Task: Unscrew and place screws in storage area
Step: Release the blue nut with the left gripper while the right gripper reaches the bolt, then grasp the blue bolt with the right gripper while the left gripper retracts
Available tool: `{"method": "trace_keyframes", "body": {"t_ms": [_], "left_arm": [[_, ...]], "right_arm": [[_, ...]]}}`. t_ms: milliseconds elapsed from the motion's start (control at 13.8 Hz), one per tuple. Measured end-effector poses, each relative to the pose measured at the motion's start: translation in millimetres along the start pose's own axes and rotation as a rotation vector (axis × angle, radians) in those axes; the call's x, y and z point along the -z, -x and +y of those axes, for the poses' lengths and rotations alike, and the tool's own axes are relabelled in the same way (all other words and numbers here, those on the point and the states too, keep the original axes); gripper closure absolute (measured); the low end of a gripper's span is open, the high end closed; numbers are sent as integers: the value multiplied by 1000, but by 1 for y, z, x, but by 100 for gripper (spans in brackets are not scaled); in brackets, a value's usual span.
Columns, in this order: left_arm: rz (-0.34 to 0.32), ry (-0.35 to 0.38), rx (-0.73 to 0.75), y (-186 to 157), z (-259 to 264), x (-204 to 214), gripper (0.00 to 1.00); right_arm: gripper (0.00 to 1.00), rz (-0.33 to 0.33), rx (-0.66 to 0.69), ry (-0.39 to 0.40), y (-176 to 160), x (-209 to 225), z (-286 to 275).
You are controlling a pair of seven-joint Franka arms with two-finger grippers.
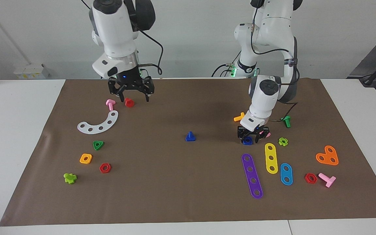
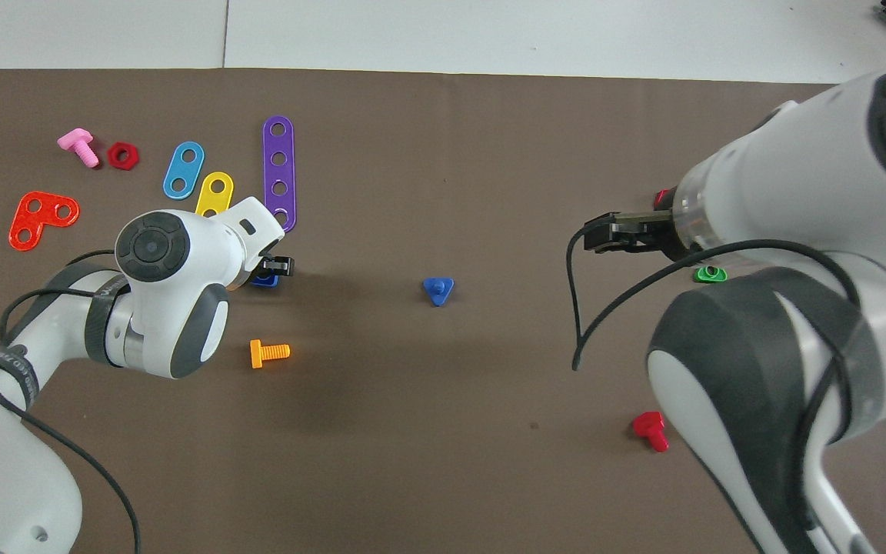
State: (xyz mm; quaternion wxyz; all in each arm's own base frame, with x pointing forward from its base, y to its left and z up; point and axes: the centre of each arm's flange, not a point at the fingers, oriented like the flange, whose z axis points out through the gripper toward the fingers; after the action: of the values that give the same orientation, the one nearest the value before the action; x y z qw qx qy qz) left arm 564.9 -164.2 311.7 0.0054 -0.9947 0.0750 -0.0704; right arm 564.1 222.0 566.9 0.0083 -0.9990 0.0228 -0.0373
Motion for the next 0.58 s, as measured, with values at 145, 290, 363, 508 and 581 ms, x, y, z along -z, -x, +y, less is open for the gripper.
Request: {"method": "trace_keyframes", "body": {"t_ms": [145,290,363,508,581], "left_arm": [[25,2,9,-3,-5,20,0],[43,-2,11,-6,-18,50,0],[44,-6,-9,-7,-28,68,0],[14,-20,-38,-10,-52,106,0],[-4,-26,-41,-14,-65,128,0]], "right_arm": [[0,10,-14,-11,3,-35,-52],[0,13,-15,-17,4,-73,-89],[0,13,-7,-18,5,-90,-102],[0,23,-3,-28,6,-117,-124],[0,31,0,-34,6,-130,-133]]}}
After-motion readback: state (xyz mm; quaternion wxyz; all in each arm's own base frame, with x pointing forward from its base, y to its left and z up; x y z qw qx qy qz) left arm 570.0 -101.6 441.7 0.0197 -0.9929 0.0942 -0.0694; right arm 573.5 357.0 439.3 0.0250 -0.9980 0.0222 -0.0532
